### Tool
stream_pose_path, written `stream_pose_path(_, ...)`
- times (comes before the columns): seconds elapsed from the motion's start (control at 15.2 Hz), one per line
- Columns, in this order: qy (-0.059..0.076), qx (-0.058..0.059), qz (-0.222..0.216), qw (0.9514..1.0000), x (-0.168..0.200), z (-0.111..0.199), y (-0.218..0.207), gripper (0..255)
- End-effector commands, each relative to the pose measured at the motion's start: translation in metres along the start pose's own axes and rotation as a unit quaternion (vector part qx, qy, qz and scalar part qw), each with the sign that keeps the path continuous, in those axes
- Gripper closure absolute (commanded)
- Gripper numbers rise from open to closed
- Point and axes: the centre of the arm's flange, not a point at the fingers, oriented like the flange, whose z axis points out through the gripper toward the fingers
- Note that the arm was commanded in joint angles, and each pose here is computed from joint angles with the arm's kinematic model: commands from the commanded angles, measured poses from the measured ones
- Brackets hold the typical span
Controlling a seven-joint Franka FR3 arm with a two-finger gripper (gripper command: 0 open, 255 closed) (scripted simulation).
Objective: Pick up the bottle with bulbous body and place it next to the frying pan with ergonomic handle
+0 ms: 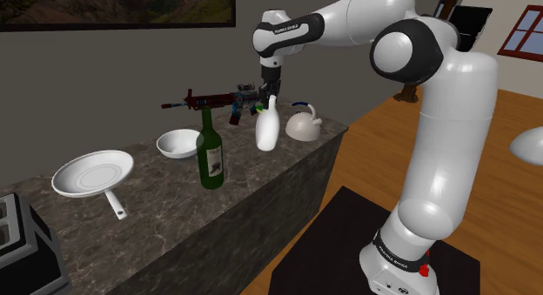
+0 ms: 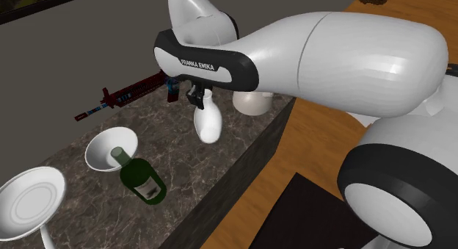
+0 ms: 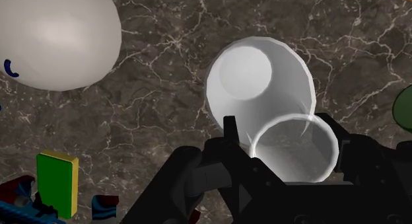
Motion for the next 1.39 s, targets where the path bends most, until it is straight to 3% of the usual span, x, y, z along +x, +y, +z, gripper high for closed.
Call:
stream_pose_path(0.0, 0.0, 0.0, 0.0, 1.0, 0.0, -0.01, 0.0, 255)
stream_pose_path(1.12, 0.0, 0.0, 0.0, 1.0, -0.003, -0.096, 0.001, 255)
stream_pose_path(1.32, 0.0, 0.0, 0.0, 1.0, 0.001, -0.096, -0.039, 255)
